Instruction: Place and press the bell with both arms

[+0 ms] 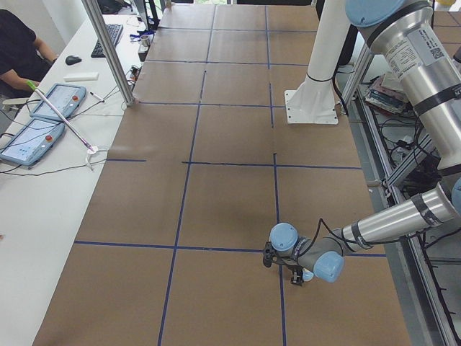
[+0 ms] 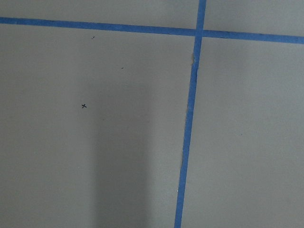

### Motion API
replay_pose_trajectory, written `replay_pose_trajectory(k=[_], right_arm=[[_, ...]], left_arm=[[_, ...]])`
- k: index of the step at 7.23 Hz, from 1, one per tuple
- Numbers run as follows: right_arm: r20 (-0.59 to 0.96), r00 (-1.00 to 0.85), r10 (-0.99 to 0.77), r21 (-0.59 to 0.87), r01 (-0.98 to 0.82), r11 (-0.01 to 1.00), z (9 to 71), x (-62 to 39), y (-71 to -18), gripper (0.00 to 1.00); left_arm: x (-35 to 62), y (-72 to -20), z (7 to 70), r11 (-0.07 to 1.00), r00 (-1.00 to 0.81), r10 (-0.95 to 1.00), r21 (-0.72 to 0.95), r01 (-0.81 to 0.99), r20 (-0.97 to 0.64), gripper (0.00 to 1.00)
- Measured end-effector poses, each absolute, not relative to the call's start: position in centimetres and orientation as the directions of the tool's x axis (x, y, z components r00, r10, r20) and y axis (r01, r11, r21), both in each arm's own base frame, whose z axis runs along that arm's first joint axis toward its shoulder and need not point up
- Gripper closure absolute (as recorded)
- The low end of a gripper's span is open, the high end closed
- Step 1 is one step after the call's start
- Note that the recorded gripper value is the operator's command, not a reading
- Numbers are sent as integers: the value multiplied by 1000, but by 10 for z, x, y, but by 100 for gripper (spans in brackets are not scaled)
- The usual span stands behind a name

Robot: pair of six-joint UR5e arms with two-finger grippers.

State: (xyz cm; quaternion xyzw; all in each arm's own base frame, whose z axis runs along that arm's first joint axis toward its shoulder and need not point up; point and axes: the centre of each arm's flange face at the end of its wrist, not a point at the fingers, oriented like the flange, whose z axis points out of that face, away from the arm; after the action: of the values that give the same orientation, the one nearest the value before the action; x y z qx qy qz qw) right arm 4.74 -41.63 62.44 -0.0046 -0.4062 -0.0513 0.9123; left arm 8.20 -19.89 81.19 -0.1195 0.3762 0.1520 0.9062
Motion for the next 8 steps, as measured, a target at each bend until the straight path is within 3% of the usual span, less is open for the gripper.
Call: replay_pose_trajectory(k=[2,4,8], right_arm=[[742,665,-90,34,97,995,624,48,-416,0],[742,665,-91,35,97,995,623,47,-417,0],[758,646,-92,38,97,995,621,45,-417,0]], left_arm=[[89,-206,787,949,632,174,-41,-312,-755,94],[114,-235,714,974,567,146,19,-224,-811,94],[217,-352,552,996,401,54,20,-88,-915,94]])
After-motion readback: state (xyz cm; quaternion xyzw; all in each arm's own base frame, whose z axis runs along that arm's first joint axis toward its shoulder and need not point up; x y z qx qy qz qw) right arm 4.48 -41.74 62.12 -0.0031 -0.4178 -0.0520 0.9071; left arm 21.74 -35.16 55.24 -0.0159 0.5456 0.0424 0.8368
